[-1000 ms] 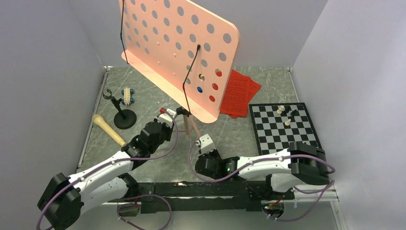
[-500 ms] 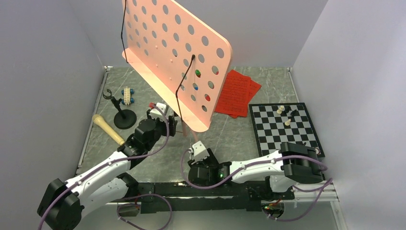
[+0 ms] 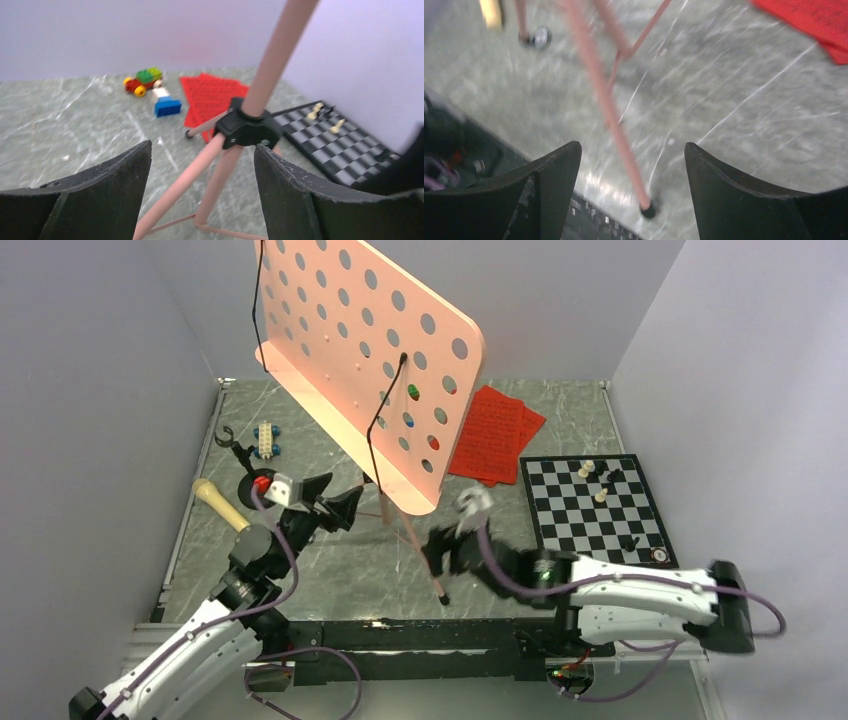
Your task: Pack up the instrument practice props
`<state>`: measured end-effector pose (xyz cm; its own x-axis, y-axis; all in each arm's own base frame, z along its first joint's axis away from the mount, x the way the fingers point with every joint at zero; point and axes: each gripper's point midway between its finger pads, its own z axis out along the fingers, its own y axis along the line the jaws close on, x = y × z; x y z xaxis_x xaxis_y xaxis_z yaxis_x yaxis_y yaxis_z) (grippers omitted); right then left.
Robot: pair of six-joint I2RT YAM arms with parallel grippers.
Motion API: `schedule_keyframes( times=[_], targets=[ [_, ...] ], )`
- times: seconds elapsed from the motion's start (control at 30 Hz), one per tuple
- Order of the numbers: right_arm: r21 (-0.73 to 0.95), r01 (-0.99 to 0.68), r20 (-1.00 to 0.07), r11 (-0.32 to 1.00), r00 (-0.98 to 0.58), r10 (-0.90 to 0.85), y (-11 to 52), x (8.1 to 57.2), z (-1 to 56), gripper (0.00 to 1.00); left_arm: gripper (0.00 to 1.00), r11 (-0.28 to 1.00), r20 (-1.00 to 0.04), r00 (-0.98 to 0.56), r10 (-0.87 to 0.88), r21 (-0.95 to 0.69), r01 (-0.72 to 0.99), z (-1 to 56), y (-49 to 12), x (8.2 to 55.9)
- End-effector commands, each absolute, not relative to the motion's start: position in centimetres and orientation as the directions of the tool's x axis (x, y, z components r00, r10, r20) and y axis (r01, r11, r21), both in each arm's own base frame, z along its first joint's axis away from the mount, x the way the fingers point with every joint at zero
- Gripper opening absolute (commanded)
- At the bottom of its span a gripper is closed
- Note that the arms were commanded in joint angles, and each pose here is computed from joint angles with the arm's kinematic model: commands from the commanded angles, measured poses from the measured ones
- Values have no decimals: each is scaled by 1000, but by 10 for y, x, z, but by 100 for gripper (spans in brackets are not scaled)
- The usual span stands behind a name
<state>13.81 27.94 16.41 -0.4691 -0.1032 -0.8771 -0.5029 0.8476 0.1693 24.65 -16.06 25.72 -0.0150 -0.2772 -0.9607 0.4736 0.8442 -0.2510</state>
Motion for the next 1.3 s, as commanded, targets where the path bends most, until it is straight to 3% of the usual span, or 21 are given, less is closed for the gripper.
schedule_keyframes(
  times=[0.0,0.2,0.43,0.87,1.27],
  targets=[
    [402,-489,-849,774,-515,116,262,180,210,80,79,727,-886,123,-447,-279,628,302,-172,224],
    [569,-522,-796,636,-545,264,275,229,267,79,78,691,-892,127,-434,-239,682,333,-193,231],
    [672,-540,-732,507,-586,347,291,272,286,75,78,683,-867,207,-454,-190,705,380,-203,241],
    [737,-628,-676,249,-696,243,337,274,286,62,73,745,-911,231,-341,-113,658,387,-222,281],
    [744,-647,-668,167,-719,191,359,277,278,35,31,739,-921,235,-309,-77,670,385,-229,284]
  ],
)
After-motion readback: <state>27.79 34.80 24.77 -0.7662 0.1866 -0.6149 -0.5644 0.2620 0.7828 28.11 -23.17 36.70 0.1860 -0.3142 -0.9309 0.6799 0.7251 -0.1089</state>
